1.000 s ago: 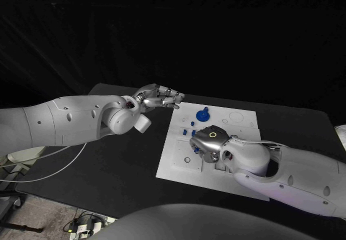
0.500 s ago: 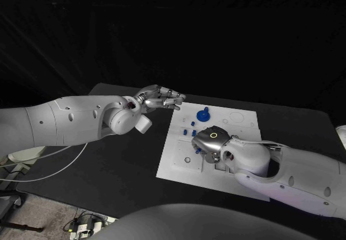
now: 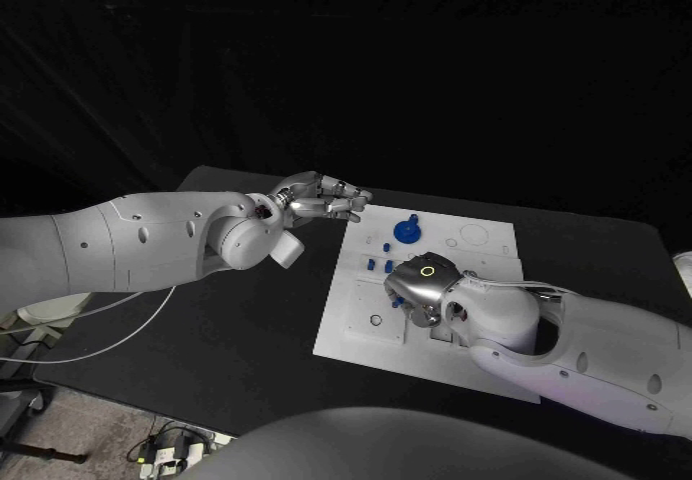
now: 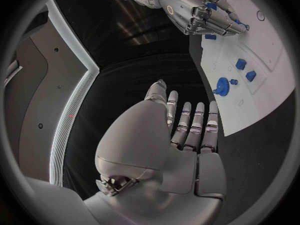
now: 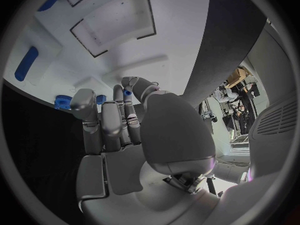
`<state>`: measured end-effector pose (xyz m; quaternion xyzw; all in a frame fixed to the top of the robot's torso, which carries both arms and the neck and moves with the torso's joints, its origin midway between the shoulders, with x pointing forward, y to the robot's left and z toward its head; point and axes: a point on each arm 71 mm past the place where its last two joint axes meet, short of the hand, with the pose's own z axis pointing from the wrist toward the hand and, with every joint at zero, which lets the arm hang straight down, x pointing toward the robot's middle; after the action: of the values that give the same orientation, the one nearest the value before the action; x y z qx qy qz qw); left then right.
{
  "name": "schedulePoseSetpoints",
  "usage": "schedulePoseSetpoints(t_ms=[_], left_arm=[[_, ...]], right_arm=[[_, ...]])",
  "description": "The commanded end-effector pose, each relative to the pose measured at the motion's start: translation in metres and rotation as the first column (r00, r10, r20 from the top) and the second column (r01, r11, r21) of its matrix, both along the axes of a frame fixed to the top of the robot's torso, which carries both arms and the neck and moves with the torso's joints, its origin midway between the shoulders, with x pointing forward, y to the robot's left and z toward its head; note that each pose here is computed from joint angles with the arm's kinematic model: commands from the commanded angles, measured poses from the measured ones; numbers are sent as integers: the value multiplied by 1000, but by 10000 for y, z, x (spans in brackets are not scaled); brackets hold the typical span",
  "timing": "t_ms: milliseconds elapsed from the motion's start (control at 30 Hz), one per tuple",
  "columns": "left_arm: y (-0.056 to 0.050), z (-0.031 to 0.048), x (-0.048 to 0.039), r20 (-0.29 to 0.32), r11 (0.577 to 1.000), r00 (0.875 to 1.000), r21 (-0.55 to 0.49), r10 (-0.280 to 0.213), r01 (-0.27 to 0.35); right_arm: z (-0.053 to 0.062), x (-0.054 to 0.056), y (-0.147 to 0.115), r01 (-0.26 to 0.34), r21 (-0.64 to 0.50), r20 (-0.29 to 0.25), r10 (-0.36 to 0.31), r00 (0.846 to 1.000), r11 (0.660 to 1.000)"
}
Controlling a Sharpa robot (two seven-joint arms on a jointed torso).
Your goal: Assemble the parts on the task board
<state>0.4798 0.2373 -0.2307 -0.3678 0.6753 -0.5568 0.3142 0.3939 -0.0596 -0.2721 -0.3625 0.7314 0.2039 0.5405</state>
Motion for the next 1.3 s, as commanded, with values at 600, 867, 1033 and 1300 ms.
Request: schedulePoseSetpoints(t_ms=[600, 867, 1033, 1300], left_arm=[[-24, -2, -11, -9, 1000, 1000, -5, -26, 26], [-21, -6, -12, -13, 1000, 1000, -2, -28, 28], [-22, -8, -14, -15, 1000, 999, 0, -31, 31], [-27, -11, -14, -19, 999, 999, 2, -35, 35]], right_arm=[[-28, 0, 5, -13, -24, -3, 12, 1000, 1000], [-24, -11, 21, -20, -14, -10, 20, 1000, 1000], [-29, -17, 26, -22, -17, -18, 22, 1000, 1000], [-35, -19, 30, -20, -16, -27, 20, 999, 1000]])
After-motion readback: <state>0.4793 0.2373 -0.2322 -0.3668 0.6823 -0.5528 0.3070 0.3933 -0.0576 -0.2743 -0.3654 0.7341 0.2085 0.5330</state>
